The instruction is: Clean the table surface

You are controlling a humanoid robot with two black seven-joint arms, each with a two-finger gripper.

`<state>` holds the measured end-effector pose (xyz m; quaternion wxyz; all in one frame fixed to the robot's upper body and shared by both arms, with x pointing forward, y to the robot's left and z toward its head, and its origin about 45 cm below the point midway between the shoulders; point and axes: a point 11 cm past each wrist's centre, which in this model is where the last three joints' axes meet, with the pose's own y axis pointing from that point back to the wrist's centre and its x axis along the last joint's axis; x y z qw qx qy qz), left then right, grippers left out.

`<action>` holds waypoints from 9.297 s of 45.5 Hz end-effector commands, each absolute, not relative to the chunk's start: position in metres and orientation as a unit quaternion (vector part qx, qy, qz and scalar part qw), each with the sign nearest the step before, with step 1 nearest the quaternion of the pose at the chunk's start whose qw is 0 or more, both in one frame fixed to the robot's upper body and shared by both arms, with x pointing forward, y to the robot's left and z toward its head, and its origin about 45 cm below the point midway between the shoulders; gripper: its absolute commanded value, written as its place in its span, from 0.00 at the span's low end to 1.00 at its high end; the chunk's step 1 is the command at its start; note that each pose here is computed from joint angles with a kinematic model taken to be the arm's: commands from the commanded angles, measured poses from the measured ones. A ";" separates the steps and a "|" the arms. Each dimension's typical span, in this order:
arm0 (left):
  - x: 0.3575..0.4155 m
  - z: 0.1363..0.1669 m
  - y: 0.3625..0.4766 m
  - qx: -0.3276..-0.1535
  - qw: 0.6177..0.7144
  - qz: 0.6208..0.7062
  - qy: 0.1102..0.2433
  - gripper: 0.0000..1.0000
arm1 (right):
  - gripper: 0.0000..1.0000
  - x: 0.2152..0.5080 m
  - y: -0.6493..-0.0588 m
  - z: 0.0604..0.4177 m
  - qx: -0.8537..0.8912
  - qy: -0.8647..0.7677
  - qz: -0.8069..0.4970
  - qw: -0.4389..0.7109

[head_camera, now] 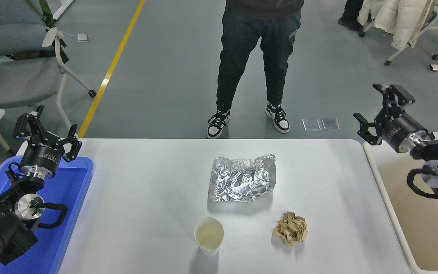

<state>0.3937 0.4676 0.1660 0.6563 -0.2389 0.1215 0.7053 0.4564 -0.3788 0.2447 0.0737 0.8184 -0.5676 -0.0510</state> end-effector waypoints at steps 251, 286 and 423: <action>0.3937 0.1659 0.467 -0.239 0.658 0.703 0.122 1.00 | 0.00 0.391 -0.259 0.396 0.786 -0.180 0.257 0.532; 0.3930 0.1652 0.467 -0.238 0.657 0.705 0.122 1.00 | 0.00 0.376 -0.543 0.359 0.718 -0.506 0.068 0.472; 0.3932 0.1653 0.468 -0.239 0.656 0.705 0.122 1.00 | 0.99 0.341 -0.578 0.141 0.452 -0.849 -0.124 0.245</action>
